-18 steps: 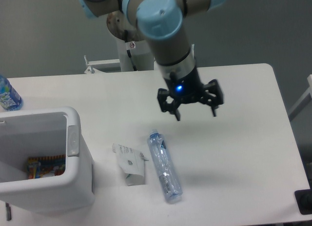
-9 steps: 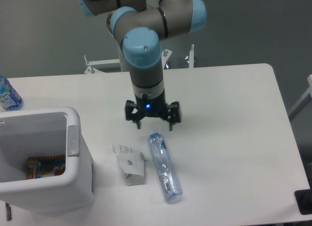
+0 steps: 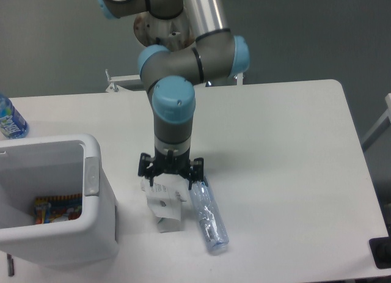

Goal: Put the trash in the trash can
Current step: 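Lower the gripper onto the white paper wrapper and close on it, then lift the paper wrapper and carry it over the white bin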

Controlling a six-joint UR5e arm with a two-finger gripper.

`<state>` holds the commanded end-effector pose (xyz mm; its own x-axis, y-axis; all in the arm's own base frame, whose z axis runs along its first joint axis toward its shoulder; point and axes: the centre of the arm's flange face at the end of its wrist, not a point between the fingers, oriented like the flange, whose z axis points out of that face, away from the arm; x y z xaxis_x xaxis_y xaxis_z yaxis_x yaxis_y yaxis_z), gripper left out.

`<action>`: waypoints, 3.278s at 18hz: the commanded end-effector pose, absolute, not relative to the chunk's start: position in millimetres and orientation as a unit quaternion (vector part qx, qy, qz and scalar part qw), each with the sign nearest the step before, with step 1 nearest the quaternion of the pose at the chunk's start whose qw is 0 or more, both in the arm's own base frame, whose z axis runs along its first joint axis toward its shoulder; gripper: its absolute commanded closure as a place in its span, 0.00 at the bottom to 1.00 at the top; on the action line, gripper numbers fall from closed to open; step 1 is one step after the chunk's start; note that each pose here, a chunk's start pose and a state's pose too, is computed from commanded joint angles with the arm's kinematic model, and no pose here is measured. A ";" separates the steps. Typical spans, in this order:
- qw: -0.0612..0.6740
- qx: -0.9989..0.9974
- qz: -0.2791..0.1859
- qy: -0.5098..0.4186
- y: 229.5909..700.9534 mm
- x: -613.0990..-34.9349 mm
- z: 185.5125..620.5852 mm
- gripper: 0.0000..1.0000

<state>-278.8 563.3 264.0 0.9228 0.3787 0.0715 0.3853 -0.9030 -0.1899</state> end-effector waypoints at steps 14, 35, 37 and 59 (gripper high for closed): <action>0.086 -0.964 -0.018 -0.250 598.8 -283.2 235.1 0.00; 0.063 -0.966 0.011 -0.250 598.0 -276.6 227.1 0.88; 0.063 -0.966 0.011 -0.250 597.9 -276.5 227.9 0.90; 0.248 -0.934 -0.055 -0.250 554.3 -307.6 404.1 1.00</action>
<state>-307.6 554.3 404.1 0.8692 0.4391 0.2274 0.4941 -0.7521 -0.4362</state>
